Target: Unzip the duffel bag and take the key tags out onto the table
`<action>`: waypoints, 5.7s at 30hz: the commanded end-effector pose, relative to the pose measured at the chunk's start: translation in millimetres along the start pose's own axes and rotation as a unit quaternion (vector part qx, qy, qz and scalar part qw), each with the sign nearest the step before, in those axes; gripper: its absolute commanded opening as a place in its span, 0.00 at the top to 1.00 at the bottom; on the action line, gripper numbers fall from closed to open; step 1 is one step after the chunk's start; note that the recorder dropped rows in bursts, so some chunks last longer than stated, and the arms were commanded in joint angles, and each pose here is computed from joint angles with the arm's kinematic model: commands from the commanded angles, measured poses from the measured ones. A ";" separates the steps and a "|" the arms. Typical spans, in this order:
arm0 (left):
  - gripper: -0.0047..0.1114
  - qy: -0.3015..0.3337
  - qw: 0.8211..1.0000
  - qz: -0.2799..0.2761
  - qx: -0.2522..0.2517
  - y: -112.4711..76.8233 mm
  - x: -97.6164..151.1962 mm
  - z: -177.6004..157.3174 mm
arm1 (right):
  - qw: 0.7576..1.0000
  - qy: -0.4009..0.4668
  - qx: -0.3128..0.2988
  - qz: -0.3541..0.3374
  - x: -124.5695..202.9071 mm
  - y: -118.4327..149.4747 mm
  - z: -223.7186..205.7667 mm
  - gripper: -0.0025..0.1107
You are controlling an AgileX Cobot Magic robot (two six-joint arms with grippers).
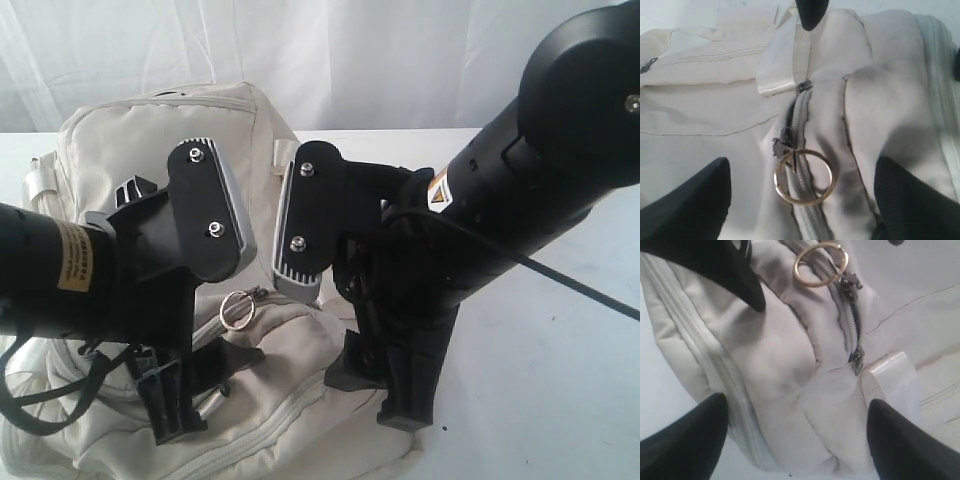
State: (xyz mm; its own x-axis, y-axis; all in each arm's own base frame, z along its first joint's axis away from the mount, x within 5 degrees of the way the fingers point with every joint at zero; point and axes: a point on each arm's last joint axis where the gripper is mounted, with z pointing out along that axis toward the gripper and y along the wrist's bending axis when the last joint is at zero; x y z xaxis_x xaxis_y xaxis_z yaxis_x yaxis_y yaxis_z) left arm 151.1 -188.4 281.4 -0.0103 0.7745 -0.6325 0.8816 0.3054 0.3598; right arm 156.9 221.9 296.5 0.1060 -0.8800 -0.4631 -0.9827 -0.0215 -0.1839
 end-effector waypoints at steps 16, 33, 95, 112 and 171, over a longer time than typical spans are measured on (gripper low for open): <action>0.79 0.007 1.000 -0.012 0.010 -2.7 0.1 7.8 | 1.000 -0.005 0.002 0.005 -0.5 0.7 0.3 0.34; 0.92 -0.012 1.000 -0.014 -0.003 -1.6 1.8 -31.7 | 1.000 -0.005 0.002 0.009 -0.5 0.7 0.3 0.34; 0.92 0.125 0.990 -0.015 0.059 -14.1 29.4 -49.0 | 0.998 -0.006 0.051 0.043 -15.4 -6.2 39.9 0.98; 0.92 0.307 0.950 -0.048 0.039 -13.4 62.2 -72.4 | 0.998 0.018 0.038 0.043 -11.3 -3.6 40.0 0.98; 0.96 0.211 0.918 -0.126 -0.310 148.4 93.0 -29.0 | 0.991 0.128 -0.031 0.037 8.8 11.5 29.6 0.98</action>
State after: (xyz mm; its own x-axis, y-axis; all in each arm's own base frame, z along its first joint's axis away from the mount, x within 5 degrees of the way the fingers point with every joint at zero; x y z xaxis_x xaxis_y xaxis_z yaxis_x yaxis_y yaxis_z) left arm 260.1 -60.1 292.5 -0.4682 0.7469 -0.4721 0.4148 0.6576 0.6289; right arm 152.8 238.7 266.7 0.0001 -0.9451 -0.3267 -0.9917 0.0421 -0.1218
